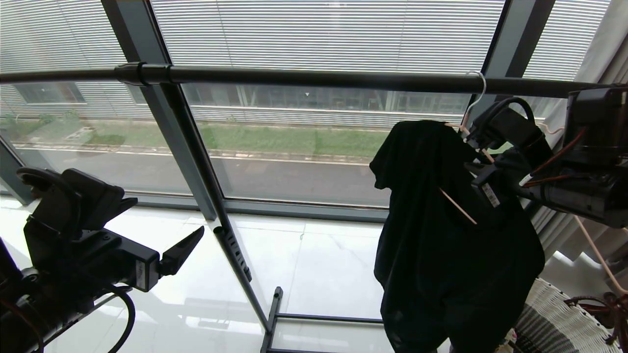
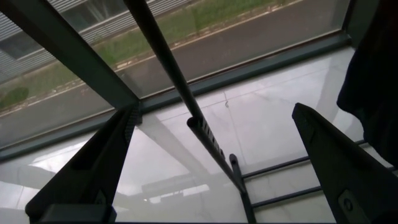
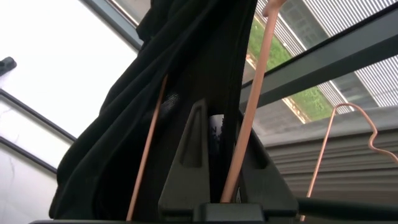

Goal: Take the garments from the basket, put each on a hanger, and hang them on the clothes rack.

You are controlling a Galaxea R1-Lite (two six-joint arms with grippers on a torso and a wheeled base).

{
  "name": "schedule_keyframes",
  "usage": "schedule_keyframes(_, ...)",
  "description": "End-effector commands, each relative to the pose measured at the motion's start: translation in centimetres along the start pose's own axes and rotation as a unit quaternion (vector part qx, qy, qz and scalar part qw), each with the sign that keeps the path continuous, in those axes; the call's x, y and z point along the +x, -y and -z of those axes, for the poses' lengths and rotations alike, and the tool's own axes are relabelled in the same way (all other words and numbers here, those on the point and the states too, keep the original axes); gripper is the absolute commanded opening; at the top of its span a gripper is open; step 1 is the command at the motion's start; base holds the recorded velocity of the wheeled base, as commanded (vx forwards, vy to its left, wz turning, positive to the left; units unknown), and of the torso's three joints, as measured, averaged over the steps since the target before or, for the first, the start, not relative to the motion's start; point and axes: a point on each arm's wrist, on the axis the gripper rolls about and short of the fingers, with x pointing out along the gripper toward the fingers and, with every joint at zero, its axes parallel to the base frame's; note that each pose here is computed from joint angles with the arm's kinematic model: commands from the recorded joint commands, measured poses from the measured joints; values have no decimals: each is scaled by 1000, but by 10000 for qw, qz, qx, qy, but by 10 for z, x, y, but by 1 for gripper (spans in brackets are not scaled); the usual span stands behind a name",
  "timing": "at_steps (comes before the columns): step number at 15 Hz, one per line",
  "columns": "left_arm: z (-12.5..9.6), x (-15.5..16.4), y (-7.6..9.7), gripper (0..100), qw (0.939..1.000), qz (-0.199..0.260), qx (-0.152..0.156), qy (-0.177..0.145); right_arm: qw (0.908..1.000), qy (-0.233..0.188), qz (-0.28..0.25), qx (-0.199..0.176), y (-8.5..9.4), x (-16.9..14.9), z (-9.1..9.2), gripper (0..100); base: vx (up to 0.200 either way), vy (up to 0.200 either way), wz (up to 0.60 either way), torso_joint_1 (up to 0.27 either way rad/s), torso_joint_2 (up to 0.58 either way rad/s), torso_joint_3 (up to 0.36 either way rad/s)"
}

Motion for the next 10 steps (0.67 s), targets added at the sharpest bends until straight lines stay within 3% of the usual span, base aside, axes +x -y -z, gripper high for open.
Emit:
schedule_keyframes(1,2,-1,1,100,10000,24,6,-26,10000,-17,-3,-5,0,1,0,0,0,0,0,0,0,0)
schedule_keyframes(4,2,-1,1,100,10000,17,5,-29,9999,-106,-55,-28,1,-5,2,0,0,0,0,0,0,0)
schedule_keyframes(5,2,-1,1,100,10000,24,-2,-26,9999,-109,-65,1,3,-11,1,100,0,0,0,0,0,0)
schedule_keyframes(10,10,-10,2,100,10000,16,7,-71,9985,245,92,482,24,-63,-10,100,0,0,0,0,0,0)
